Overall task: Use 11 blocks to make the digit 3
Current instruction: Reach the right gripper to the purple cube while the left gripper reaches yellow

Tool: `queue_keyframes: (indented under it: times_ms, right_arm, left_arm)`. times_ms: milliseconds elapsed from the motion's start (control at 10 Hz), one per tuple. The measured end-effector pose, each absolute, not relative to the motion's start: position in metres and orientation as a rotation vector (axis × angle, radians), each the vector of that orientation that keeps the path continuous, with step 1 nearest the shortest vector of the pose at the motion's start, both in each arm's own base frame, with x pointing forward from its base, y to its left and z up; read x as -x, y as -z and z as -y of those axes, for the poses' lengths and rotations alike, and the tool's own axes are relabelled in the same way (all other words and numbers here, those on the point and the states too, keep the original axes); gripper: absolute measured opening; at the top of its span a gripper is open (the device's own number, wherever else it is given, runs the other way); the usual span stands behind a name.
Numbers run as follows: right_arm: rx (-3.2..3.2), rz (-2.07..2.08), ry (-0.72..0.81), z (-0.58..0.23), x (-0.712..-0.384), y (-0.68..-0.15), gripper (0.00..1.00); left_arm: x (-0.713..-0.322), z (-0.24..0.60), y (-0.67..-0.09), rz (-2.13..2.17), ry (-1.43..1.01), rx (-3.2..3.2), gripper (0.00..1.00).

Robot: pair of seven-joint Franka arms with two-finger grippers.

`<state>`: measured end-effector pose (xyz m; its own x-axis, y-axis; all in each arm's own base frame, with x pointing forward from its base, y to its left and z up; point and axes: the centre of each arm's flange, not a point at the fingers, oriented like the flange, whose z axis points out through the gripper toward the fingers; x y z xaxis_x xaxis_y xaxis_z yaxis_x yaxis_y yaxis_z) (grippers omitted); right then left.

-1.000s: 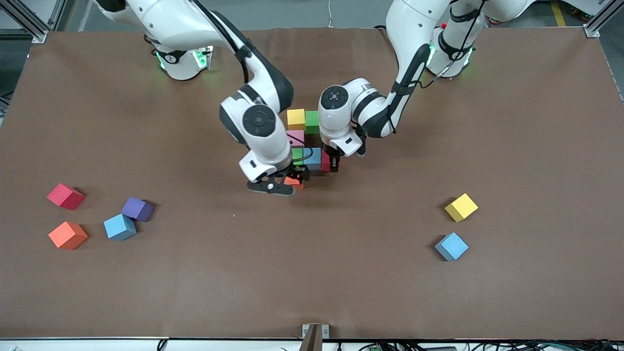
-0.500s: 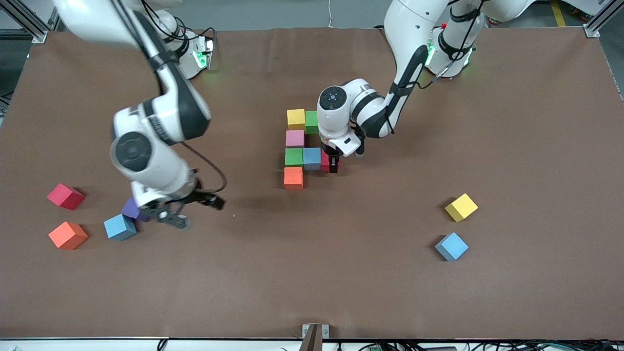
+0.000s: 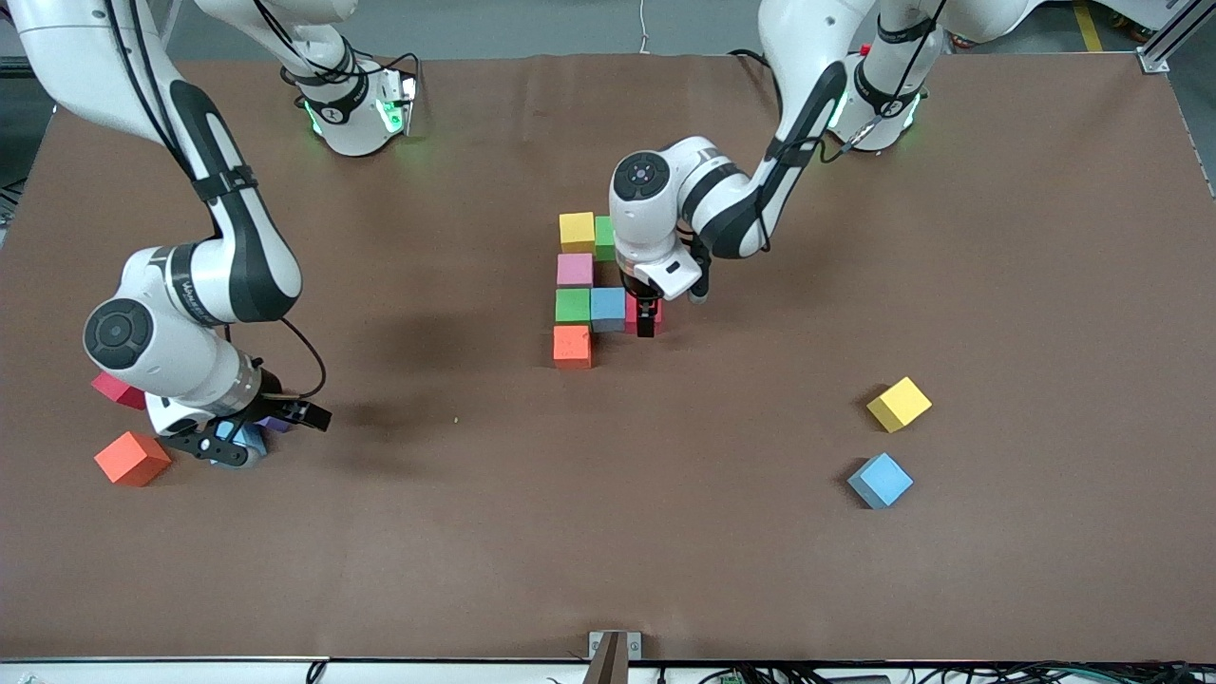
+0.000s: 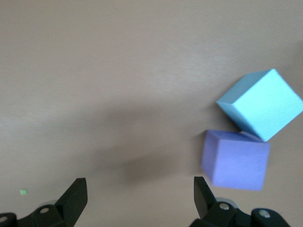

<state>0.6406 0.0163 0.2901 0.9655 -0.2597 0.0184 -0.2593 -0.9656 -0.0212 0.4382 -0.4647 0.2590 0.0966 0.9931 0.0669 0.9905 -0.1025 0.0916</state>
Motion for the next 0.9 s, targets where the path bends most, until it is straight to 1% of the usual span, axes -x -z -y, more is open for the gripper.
queue_keyframes:
  times_ms: [200,400,500,700,900]
  right_arm:
    - [3.088,-0.455,0.038,0.016,-0.633,-0.278,1.0]
    - [3.079,-0.469,0.09,0.037,-0.621,-0.258,1.0]
    - [3.08,-0.468,0.087,0.049,-0.614,-0.251,1.0]
    - [3.08,-0.477,0.072,0.063,-0.608,-0.244,1.0]
    - [3.076,-0.476,0.123,0.064,-0.609,-0.245,1.0]
  left_arm:
    - [-0.486,0.414,-0.286,-2.073,-0.188,-2.317,1.0]
    - [-0.537,0.34,-0.285,-2.026,-0.197,-2.392,1.0]
    - [-0.556,0.303,-0.28,-1.978,-0.2,-2.459,1.0]
    - [-0.587,0.236,-0.277,-1.8,-0.195,-2.632,1.0]
    - [-0.605,0.184,-0.277,-1.602,-0.181,-2.782,1.0]
